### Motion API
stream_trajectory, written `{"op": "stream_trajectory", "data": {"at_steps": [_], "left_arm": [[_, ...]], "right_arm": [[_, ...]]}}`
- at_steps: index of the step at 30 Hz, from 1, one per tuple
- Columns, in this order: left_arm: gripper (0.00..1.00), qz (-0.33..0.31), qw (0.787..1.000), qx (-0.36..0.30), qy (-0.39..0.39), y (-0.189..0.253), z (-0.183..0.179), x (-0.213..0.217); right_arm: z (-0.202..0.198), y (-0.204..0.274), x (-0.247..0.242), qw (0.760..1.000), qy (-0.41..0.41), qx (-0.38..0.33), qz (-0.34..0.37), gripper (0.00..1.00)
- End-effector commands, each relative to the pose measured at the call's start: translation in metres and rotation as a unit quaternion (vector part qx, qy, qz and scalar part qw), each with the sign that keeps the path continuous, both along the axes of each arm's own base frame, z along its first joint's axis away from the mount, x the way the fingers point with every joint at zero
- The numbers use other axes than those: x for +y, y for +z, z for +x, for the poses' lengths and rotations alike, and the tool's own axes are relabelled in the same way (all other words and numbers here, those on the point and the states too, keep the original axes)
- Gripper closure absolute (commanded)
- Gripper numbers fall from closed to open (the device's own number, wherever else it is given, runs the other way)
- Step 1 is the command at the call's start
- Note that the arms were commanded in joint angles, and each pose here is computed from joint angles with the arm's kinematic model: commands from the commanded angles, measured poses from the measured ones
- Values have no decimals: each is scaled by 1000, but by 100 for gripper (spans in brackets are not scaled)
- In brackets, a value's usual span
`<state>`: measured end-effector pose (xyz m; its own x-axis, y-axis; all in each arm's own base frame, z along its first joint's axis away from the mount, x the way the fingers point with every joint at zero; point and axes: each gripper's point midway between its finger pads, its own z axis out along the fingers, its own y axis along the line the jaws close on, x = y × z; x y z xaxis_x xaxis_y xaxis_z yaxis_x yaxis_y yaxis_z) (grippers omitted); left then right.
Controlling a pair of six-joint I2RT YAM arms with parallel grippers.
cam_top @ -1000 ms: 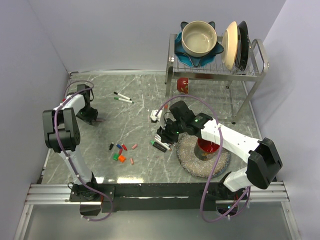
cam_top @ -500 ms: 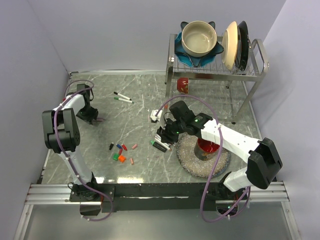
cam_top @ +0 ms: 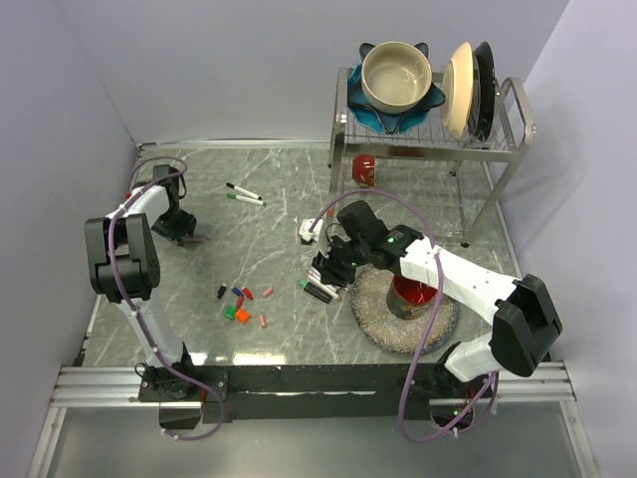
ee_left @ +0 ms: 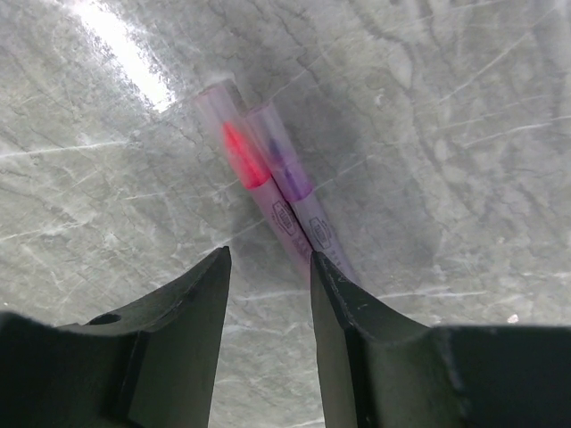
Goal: Open the pen caps
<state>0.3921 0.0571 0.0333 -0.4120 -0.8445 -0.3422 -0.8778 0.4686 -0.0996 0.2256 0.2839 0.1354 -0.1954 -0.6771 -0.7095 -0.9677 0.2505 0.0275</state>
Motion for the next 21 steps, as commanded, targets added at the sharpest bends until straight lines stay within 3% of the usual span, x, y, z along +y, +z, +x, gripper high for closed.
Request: {"op": "stream_trajectory", "data": {"at_steps": [1,12,21], "left_arm": [[54,3,1000,1,-9,5,6,1],[58,3,1000,23,-11,-8,-7,1],[78,3,1000,19,-7,-16,-40,-4]], "right_arm": [[4,8,2,1000,5,-10,9,52],[4,9,3,1000,6,-10,10,52],[3,11,3,1000,8,-10,13,52]]}}
